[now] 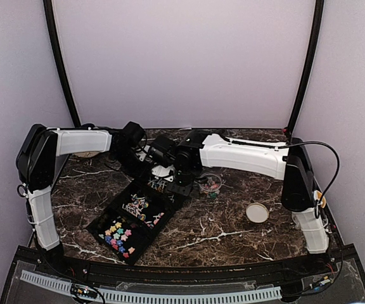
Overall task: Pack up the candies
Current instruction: Scoop the fake candies from the storage box, then place the fake candies in the packing bottle, then scoop the fake candies from the storage box.
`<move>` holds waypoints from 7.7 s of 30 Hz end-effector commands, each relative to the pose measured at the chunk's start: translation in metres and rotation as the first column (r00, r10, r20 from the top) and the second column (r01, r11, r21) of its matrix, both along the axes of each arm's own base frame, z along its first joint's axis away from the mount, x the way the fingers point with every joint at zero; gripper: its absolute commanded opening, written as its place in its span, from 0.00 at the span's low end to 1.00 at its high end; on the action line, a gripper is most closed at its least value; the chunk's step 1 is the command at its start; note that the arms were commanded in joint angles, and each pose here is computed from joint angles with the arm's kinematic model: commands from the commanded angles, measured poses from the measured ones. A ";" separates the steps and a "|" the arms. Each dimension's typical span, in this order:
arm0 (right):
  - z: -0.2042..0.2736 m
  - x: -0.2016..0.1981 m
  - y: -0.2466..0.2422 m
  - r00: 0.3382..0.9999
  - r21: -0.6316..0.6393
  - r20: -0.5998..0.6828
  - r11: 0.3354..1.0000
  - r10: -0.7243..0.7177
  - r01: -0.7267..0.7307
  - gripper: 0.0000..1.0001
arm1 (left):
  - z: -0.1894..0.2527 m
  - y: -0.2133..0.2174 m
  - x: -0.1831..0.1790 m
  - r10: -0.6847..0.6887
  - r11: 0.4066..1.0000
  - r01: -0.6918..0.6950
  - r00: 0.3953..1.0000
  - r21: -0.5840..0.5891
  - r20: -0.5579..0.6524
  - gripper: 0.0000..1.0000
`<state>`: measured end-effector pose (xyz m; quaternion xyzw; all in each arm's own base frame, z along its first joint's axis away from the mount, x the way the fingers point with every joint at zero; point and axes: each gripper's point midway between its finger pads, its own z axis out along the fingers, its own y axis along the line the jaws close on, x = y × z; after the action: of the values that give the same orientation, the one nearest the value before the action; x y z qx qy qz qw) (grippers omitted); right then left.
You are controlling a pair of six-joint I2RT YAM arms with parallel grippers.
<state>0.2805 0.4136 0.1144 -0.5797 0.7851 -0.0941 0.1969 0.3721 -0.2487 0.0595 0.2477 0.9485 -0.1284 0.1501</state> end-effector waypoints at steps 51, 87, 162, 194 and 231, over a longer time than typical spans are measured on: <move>-0.006 0.032 0.010 0.968 0.734 0.185 0.679 -0.172 -0.020 0.00 | 0.046 -0.009 0.003 0.017 0.994 -0.007 0.995 -0.107 0.095 0.00; 0.048 -0.001 -0.113 0.927 0.593 0.196 0.791 -0.320 0.148 0.00 | 0.044 -0.006 0.005 0.029 0.995 -0.020 0.995 -0.102 0.097 0.00; 0.061 -0.005 -0.153 0.946 0.226 0.202 0.952 -0.253 0.206 0.00 | 0.048 -0.009 0.004 0.025 0.993 -0.014 0.995 -0.120 0.094 0.00; 0.054 -0.035 -0.047 0.992 0.148 0.092 0.984 0.084 -0.097 0.00 | 0.050 -0.011 0.002 0.019 0.991 -0.006 0.996 -0.131 0.091 0.00; -0.030 -0.010 0.029 0.997 0.084 0.014 0.993 0.081 -0.082 0.00 | 0.075 -0.026 -0.003 -0.033 0.985 0.067 0.977 -0.159 0.208 0.00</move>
<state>0.2780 0.4295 0.1183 -0.5952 0.7618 -0.0842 0.2415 0.3606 -0.2512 0.0796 0.2515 0.9406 -0.1302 0.1873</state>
